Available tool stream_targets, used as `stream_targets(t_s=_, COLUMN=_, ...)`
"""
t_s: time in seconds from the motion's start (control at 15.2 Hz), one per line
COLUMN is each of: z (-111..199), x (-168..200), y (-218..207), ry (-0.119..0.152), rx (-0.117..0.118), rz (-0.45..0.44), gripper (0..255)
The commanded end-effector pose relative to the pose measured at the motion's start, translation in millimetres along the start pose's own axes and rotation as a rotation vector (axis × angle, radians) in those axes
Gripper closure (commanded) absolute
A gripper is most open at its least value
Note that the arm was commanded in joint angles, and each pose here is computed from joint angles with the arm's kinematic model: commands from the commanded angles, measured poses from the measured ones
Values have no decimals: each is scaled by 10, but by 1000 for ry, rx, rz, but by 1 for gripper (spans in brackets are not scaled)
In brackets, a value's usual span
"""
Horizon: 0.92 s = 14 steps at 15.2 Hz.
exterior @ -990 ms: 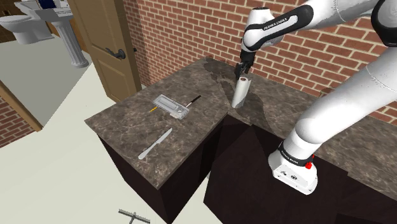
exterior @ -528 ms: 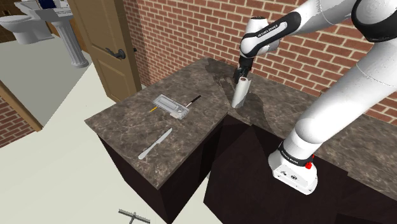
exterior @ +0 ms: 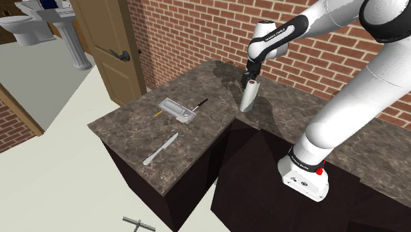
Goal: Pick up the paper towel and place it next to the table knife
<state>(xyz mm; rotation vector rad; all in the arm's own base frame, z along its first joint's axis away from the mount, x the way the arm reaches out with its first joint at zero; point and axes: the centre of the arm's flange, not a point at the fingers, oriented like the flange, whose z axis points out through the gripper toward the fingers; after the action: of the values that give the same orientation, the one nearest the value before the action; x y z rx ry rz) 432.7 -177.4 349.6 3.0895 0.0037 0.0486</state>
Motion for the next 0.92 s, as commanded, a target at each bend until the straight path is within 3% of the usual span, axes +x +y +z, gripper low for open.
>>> stream_targets(t_s=0.0, z=0, x=0, y=0, ry=0, rx=0, rz=0, gripper=0)
stream_targets(t_s=0.07, z=0, x=0, y=0, ry=0, rx=0, rz=0, gripper=255)
stream_targets(t_s=0.66, z=1, x=0, y=0, ry=0, rx=0, rz=0, gripper=255)
stream_targets(t_s=0.86, z=-158, x=5, y=8, ry=0, rx=0, rz=0, gripper=255)
